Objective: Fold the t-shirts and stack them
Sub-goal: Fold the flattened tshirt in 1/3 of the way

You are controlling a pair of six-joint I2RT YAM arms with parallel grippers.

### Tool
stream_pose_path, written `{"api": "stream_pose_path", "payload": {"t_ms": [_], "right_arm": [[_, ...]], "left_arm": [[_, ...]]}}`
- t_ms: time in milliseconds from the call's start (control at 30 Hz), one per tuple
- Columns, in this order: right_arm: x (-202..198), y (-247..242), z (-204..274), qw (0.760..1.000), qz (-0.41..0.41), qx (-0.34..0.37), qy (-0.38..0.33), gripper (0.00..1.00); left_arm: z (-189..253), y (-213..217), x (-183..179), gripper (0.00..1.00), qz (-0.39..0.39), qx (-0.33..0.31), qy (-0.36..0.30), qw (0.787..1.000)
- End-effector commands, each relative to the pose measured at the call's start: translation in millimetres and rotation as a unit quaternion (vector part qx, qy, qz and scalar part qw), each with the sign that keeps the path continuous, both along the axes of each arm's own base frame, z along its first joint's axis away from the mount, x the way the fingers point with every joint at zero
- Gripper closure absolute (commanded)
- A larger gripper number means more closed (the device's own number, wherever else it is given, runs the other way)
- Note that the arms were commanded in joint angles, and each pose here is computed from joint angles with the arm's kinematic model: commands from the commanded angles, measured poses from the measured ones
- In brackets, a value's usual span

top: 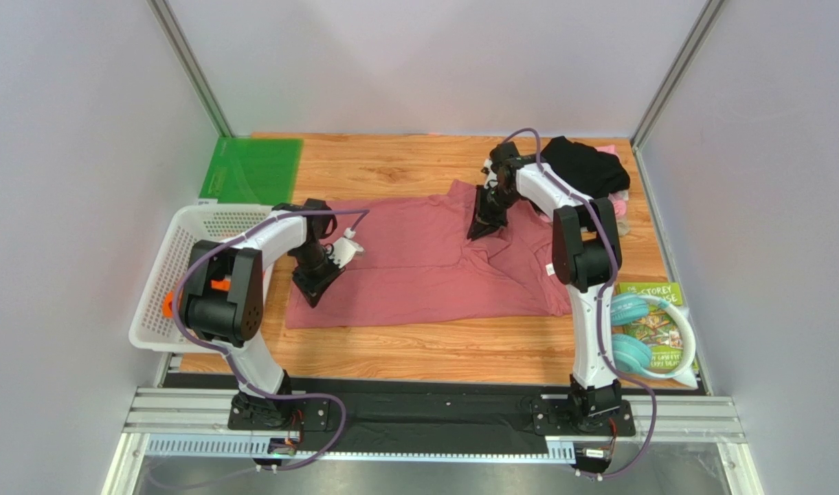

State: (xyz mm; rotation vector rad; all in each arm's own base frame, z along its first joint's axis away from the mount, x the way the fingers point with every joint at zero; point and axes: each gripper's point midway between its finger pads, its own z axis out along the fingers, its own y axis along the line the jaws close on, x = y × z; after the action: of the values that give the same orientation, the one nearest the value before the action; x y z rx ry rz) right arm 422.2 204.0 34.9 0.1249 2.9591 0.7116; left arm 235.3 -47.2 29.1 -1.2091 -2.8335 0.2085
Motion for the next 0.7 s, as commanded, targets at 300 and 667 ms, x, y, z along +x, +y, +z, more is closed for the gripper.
{"api": "stream_pose_path", "payload": {"t_ms": [300,667], "right_arm": [[3.8,19.0,34.3,0.999,0.011,0.03,-0.036,1.0],[25.4,40.6,91.1,0.992,0.01,0.078,-0.096,1.0]], "left_arm": [[10.6,-0.1,5.8,0.88,-0.009,-0.008,-0.02,1.0],[10.3,-0.4,5.1,0.88,-0.006,-0.009,-0.017,1.0]]}}
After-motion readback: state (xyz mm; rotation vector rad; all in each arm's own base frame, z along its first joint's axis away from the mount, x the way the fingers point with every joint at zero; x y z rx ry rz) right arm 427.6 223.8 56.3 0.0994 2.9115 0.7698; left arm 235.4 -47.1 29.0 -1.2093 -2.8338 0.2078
